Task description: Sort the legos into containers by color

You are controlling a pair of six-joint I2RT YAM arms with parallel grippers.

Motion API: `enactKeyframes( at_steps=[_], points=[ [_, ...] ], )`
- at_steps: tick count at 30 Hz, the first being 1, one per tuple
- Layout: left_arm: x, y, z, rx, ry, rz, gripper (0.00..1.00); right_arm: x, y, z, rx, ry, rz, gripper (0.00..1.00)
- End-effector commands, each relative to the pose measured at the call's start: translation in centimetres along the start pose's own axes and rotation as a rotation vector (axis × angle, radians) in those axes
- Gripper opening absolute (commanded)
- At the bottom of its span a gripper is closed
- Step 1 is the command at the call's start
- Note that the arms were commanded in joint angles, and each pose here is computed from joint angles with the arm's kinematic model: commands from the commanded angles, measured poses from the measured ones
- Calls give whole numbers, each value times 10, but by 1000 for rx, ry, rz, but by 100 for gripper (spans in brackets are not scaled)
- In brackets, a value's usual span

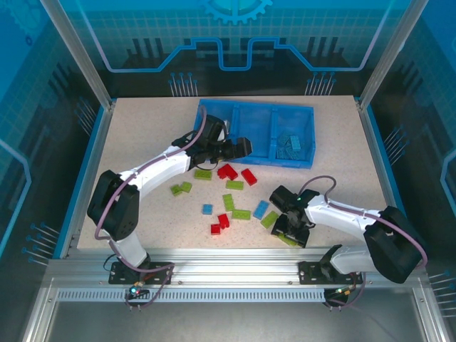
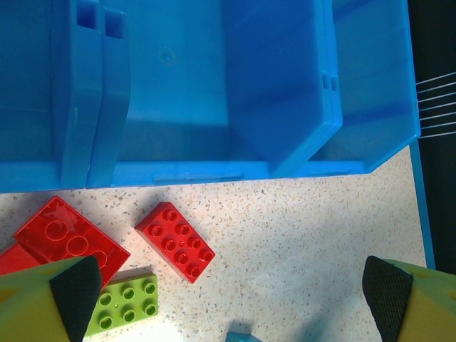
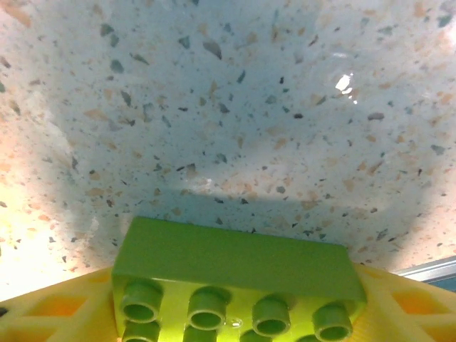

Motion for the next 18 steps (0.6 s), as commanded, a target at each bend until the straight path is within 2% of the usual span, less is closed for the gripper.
enactKeyframes(
  at_steps=[1, 5, 10, 15, 18],
  points=[
    [6, 3, -3, 8, -15, 0, 99, -5, 3, -6, -1, -12, -7, 59],
    [9, 3, -3, 6, -21, -2, 99, 9, 8, -11, 31, -46, -15, 59],
    [12, 11, 2, 9, -15, -34, 99, 49, 36, -31, 112, -114, -85, 58],
    [20, 37, 18, 11, -4, -133, 99, 103, 96, -69, 217, -190, -261, 59],
    [28, 54, 31, 19, 9, -202, 99, 127, 128, -99, 264, -240, -305, 59]
  ],
)
Point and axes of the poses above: each hand's point on the last joint's axis, 136 mm out from that joint toward the fingers, its own x axis back along the fingers, its own y axis along the line the jaws close on, z = x × y, the point moved 1 cm from there along x, back along the fingers, and after that the axes turned 4 degrees about -x, right-handed, at the moved point
